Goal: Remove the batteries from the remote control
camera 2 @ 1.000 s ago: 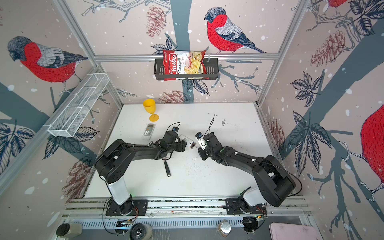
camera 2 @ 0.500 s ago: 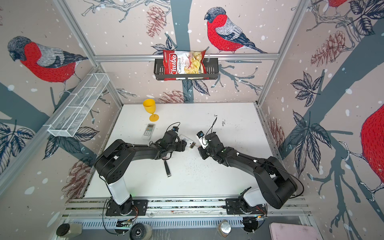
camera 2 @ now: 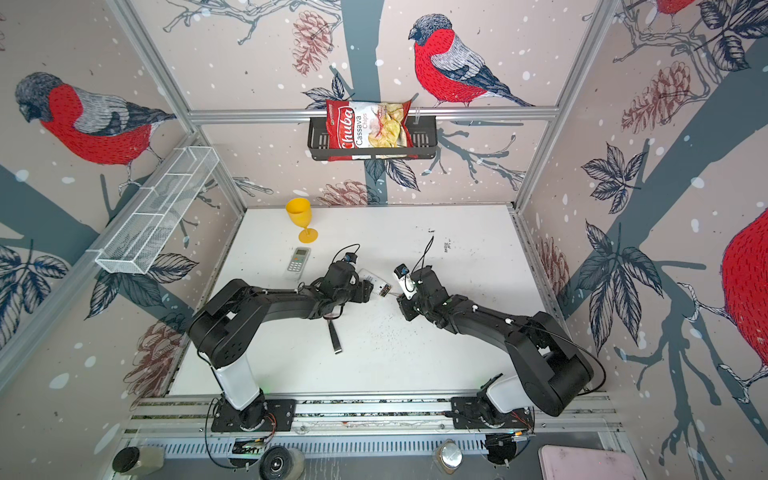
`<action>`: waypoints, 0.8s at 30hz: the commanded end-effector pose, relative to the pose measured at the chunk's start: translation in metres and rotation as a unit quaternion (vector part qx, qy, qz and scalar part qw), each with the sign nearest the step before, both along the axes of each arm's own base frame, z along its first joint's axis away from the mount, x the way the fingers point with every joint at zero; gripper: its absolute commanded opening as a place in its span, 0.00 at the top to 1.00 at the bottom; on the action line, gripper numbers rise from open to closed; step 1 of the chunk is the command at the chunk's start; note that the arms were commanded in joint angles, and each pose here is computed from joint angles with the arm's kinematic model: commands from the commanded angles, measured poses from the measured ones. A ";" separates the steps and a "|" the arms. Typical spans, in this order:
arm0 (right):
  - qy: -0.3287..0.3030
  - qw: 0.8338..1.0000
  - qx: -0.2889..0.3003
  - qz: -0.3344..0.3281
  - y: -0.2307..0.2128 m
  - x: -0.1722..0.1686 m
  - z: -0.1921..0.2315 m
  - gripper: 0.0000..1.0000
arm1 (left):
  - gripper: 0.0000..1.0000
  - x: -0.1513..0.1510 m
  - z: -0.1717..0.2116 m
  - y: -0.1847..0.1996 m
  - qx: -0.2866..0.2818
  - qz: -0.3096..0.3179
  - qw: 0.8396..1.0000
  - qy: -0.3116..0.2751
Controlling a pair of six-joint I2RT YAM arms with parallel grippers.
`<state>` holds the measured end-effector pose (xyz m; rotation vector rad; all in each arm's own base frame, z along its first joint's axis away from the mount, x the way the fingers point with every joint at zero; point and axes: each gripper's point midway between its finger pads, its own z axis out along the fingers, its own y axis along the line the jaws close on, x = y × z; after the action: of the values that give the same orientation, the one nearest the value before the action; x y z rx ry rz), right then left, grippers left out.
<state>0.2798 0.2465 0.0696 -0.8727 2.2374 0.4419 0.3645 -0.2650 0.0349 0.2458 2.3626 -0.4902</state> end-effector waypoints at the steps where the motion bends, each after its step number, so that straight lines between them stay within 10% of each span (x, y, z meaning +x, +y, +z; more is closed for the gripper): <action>1: -0.009 1.000 0.016 0.005 0.007 0.003 0.005 1.00 | 0.26 0.001 -0.002 0.001 0.002 0.003 1.000 0.000; 24: -0.006 1.000 0.026 0.002 0.006 0.005 0.006 1.00 | 0.23 0.000 0.001 0.005 0.004 0.011 1.000 -0.003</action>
<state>0.2857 0.2499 0.0733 -0.8535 2.2140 0.4757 0.3646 -0.2651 0.0318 0.2460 2.3640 -0.4894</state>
